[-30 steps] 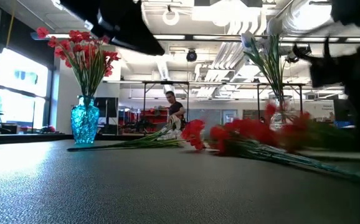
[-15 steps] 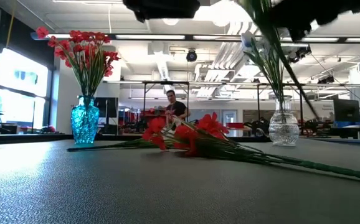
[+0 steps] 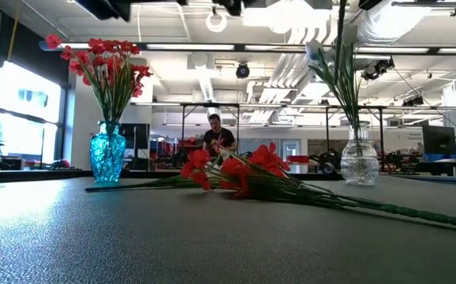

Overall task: Sort flowers into vase by color
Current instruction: Put the red flowers into the blue vase

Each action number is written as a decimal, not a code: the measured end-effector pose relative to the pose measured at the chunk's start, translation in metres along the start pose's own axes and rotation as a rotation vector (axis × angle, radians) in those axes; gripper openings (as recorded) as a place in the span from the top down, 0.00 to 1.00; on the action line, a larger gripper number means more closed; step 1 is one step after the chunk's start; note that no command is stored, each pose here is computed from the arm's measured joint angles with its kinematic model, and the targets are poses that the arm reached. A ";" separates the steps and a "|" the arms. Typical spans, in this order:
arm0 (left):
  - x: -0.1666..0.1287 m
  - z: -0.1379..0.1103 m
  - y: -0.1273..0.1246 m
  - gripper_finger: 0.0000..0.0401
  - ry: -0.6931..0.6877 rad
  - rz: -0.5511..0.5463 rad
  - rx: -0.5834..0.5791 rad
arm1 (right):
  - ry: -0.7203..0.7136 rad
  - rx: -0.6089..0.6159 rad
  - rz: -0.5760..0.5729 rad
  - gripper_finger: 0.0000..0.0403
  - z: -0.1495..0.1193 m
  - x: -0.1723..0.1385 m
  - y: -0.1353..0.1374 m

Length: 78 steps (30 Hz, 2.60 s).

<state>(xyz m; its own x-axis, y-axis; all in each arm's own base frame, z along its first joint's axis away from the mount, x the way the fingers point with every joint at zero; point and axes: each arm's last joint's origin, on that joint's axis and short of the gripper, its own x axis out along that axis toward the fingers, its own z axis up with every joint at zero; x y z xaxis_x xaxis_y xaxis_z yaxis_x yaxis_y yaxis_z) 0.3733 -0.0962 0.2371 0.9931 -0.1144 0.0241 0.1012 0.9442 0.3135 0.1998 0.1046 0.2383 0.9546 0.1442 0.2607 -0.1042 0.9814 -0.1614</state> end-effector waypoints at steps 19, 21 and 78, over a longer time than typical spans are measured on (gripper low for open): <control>0.055 -0.006 0.018 0.60 -0.006 -0.119 -0.117 | 0.029 -0.012 -0.039 1.00 -0.003 0.001 -0.004; 0.055 -0.005 0.019 0.63 -0.004 -0.119 -0.111 | 0.032 -0.013 -0.038 1.00 -0.003 0.001 -0.004; -0.255 -0.024 0.108 1.00 0.182 1.241 -0.181 | 0.200 -0.008 -0.201 0.47 0.019 -0.035 0.015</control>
<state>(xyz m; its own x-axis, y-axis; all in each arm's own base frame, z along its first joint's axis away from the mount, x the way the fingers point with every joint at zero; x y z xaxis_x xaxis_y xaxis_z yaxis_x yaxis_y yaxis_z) 0.1320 0.0425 0.2415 0.4176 0.9057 0.0730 -0.9086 0.4158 0.0394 0.1595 0.1168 0.2452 0.9921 -0.0817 0.0950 0.0940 0.9866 -0.1332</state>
